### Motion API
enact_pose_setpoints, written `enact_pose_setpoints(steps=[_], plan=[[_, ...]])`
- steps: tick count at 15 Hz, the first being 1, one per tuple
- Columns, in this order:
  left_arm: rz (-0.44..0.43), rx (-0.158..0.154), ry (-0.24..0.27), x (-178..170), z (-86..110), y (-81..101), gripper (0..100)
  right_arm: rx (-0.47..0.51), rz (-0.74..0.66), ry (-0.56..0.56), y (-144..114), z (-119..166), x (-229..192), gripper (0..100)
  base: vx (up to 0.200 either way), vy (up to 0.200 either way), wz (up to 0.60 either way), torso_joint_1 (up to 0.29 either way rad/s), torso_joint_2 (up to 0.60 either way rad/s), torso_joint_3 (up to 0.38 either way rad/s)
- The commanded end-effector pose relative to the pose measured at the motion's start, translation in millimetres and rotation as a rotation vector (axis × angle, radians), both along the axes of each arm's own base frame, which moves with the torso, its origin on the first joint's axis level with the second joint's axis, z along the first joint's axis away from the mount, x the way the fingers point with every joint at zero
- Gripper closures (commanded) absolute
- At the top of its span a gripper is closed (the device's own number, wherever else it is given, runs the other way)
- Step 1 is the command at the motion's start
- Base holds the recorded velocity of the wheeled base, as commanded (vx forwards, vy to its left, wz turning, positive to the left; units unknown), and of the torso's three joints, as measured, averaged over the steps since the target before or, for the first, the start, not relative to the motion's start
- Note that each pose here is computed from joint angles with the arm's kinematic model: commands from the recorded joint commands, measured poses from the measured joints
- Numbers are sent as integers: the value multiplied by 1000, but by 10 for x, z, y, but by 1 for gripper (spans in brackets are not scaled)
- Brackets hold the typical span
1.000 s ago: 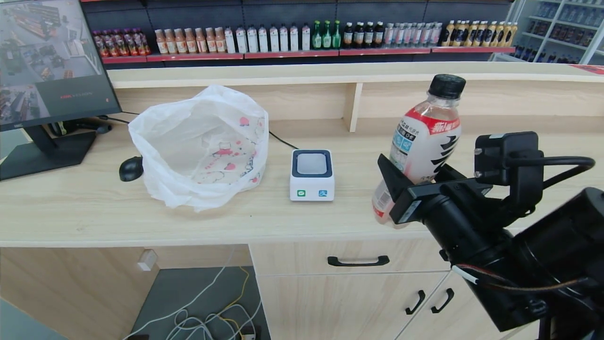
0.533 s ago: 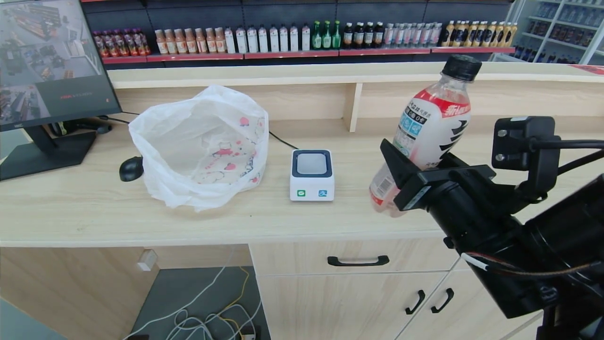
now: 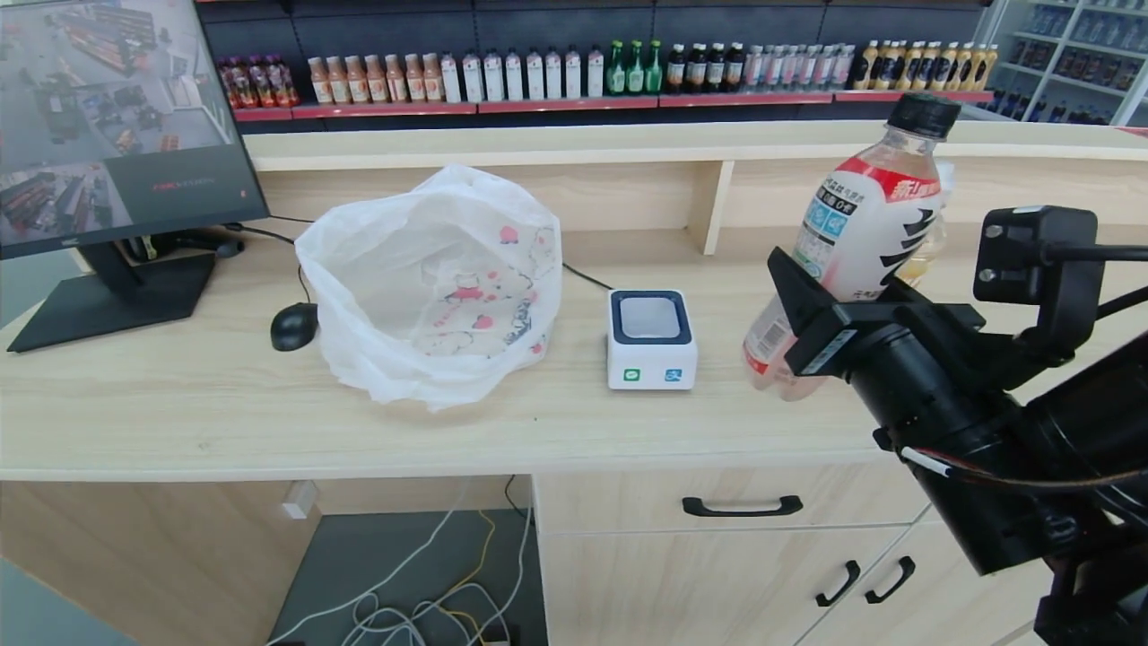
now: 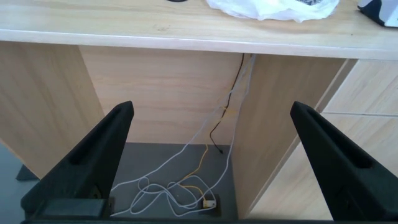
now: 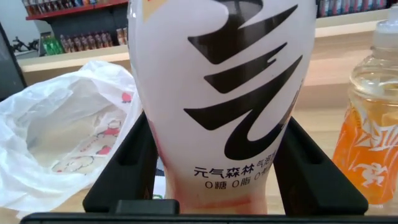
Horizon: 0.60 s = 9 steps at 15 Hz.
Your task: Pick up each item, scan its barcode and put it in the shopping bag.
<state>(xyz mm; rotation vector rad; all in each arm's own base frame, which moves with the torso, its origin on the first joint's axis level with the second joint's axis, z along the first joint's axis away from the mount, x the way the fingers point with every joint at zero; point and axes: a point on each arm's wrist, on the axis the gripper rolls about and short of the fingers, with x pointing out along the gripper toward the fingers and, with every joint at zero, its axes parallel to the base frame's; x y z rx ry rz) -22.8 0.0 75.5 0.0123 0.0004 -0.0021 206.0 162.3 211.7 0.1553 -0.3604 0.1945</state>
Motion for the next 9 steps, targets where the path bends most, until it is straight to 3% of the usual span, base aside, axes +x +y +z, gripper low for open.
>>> enact_pose_setpoints(steps=[1, 2, 5, 9], plan=[[-1, 1, 0, 0, 0, 0, 0, 7, -1, 16, -35, -35, -13, 100, 0, 200, 0, 2, 7, 2], [-1, 3, 0, 0, 0, 0, 0, 13, -1, 16, -55, -29, -30, 100, 0, 200, 0, 2, -2, 7], [-1, 1, 0, 0, 0, 0, 0, -10, -10, 7, -88, -19, -35, 100, 0, 0, 0, 0, 0, 0], [-1, 1, 0, 0, 0, 0, 0, -149, -33, -53, -52, 44, 12, 100, 0, 0, 0, 0, 0, 0]])
